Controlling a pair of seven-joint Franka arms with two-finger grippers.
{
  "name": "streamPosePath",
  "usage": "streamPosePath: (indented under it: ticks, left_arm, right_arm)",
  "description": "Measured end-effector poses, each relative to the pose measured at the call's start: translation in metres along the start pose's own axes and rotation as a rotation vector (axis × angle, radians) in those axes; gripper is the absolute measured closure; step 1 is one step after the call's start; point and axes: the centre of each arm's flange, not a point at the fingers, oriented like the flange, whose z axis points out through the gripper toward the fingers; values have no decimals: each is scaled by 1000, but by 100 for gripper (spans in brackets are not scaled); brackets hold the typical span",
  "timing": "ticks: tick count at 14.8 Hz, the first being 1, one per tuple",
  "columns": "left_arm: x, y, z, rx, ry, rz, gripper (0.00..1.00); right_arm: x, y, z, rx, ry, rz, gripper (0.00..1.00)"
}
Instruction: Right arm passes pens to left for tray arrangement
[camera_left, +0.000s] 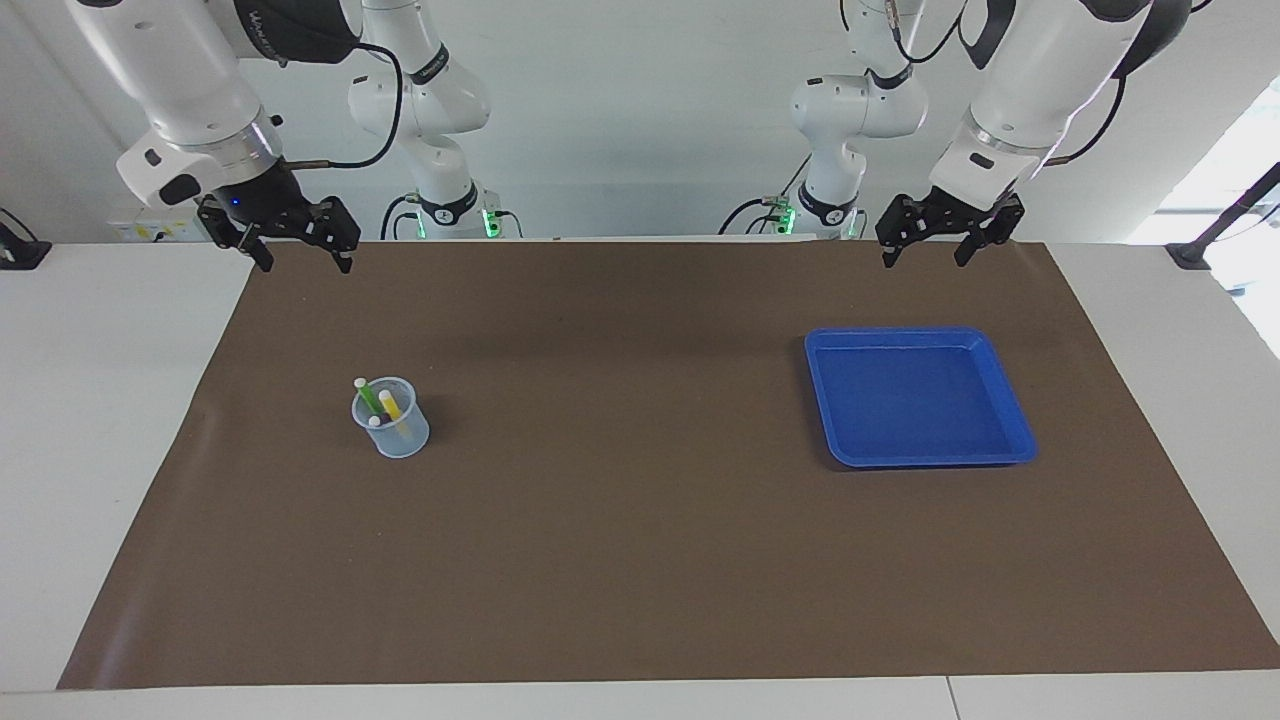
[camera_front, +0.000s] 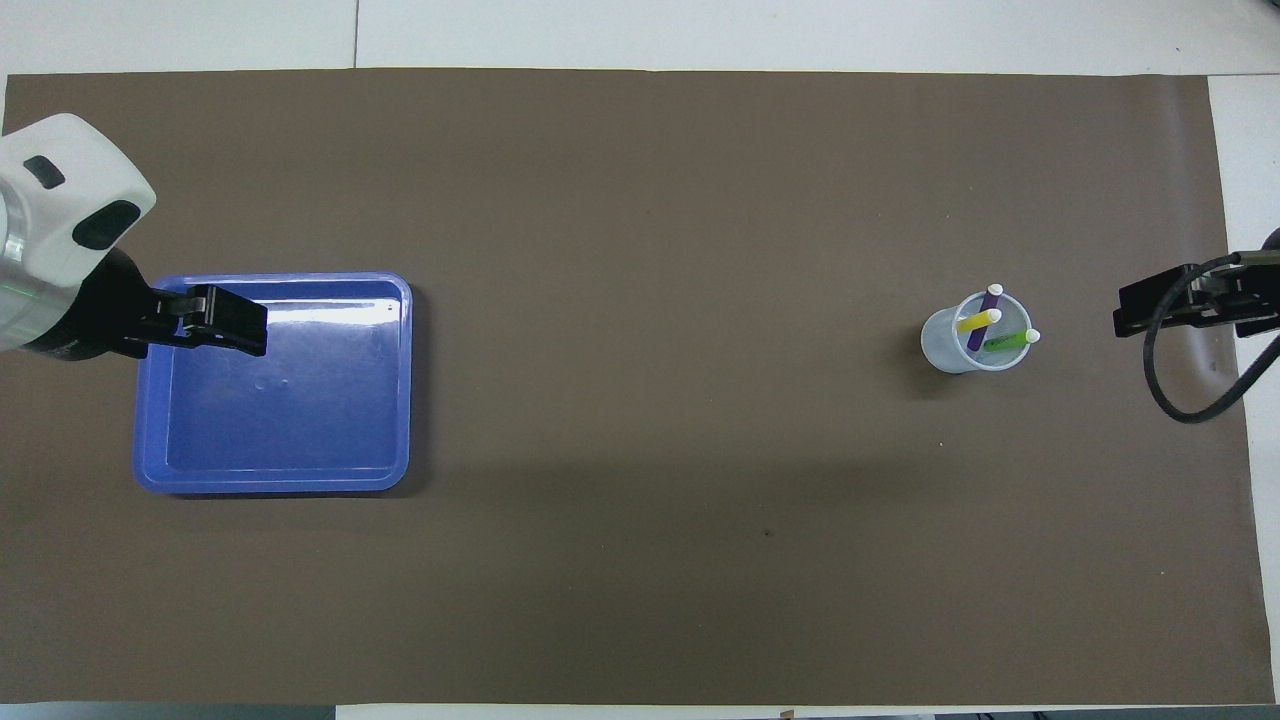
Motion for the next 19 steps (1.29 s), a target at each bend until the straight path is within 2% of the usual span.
streamPosePath:
  ticks: [12,19]
  left_arm:
    - [0,2,0,-1,-1,3,0]
    - [0,2,0,-1,0,4,0]
  right_arm:
    - [-1,7,11,1,-12,-4,0]
    - [-10,11,82,3,53,-161,0]
